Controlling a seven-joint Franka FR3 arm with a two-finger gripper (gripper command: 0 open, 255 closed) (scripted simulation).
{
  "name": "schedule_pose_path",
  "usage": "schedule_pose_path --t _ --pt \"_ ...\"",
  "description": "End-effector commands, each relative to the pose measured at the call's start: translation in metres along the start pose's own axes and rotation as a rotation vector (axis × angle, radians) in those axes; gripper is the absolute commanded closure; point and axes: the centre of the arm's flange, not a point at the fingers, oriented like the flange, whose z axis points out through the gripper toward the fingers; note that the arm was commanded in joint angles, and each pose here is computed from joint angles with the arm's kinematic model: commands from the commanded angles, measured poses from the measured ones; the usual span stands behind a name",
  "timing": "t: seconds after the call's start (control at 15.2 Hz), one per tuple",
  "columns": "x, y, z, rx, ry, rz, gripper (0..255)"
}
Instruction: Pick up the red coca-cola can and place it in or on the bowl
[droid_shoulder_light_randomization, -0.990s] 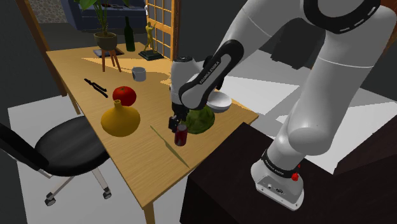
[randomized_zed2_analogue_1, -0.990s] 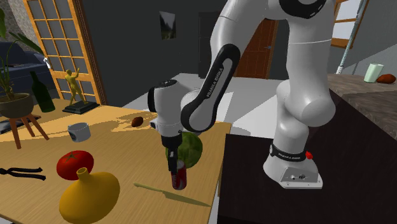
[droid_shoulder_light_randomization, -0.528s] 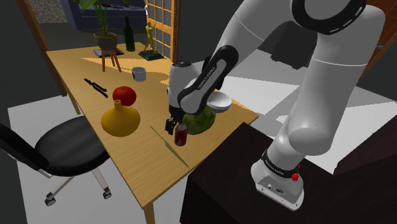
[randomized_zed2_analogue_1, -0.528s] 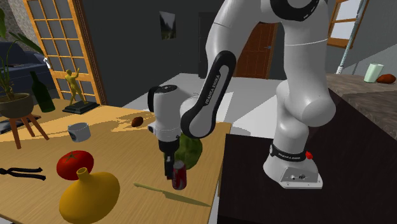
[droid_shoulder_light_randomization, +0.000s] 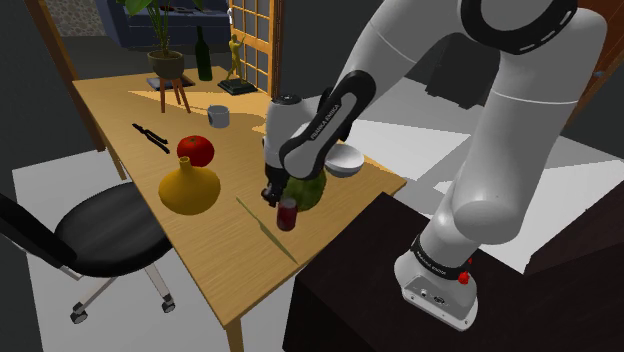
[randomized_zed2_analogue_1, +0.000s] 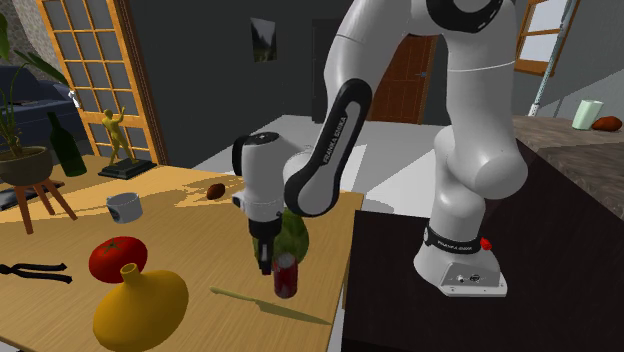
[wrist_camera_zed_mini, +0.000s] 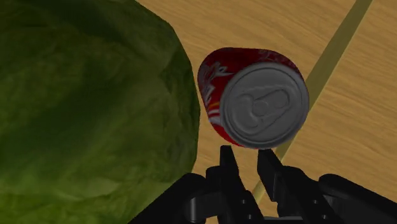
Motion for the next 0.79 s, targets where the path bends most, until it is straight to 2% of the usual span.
schedule_pose_path --t 0.0,0.33,0.4,0.46,0.73 --pt "-0.006 0.003 0.009 -0.002 -0.060 0.010 255" --pt "-0.005 0.006 0.008 -0.002 -0.060 0.010 255" --pt "-0.003 0.003 0.005 -0.002 -0.053 0.005 255" --pt "-0.003 0.003 0.005 -0.002 -0.053 0.005 0" --pt "-0.046 0.006 -0.029 -0.052 -0.021 0.124 0"
